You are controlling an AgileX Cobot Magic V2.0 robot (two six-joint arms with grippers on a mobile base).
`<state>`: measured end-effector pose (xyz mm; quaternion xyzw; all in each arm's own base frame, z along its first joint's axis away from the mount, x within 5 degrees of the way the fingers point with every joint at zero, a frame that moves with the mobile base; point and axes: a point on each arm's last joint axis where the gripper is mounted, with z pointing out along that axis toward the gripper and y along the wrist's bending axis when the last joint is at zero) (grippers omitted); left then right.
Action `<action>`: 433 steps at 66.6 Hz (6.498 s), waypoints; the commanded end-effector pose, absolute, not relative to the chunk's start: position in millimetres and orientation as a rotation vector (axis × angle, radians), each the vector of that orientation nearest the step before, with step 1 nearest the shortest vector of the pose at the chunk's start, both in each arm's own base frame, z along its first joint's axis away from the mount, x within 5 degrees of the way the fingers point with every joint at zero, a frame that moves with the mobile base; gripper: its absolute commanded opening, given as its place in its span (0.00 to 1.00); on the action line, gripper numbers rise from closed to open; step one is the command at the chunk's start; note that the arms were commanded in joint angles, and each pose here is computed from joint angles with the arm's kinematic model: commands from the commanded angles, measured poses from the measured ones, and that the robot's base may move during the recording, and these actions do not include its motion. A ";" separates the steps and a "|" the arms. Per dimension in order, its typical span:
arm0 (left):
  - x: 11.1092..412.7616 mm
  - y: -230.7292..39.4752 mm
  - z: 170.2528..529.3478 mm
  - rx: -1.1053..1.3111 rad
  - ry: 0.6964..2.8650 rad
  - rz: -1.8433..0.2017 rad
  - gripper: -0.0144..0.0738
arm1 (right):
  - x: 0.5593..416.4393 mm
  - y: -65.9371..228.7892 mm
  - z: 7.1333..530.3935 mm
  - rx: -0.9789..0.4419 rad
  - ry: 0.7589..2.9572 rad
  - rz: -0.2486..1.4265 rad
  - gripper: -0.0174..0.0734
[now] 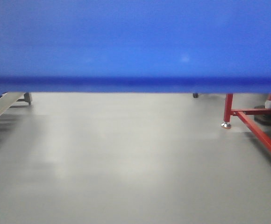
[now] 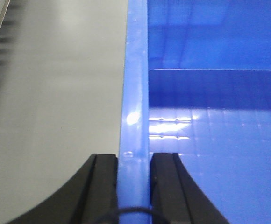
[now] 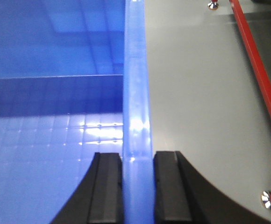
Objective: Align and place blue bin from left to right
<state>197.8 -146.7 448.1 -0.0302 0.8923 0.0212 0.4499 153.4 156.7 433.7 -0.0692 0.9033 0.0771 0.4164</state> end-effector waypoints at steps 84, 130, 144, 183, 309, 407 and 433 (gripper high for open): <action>198.1 -153.2 458.9 -0.019 2.108 -0.034 0.04 | 153.2 163.2 445.4 -0.215 2.159 0.310 0.11; 198.3 -152.8 459.2 -0.019 2.103 -0.027 0.04 | 153.2 163.2 445.4 -0.215 2.159 0.310 0.11; 198.3 -152.8 459.2 -0.019 2.103 -0.027 0.04 | 153.3 163.4 445.5 -0.216 2.157 0.311 0.11; 198.3 -152.9 459.3 -0.018 2.103 -0.029 0.04 | 153.3 163.5 445.6 -0.216 2.156 0.313 0.11; 198.3 -152.9 459.3 -0.018 2.103 -0.029 0.04 | 153.3 163.7 445.7 -0.217 2.155 0.315 0.11; 198.3 -152.9 459.3 -0.018 2.103 -0.029 0.04 | 153.3 163.7 445.7 -0.217 2.155 0.315 0.11; 198.3 -152.9 459.3 -0.018 2.103 -0.029 0.04 | 153.4 163.9 445.9 -0.218 2.152 0.318 0.11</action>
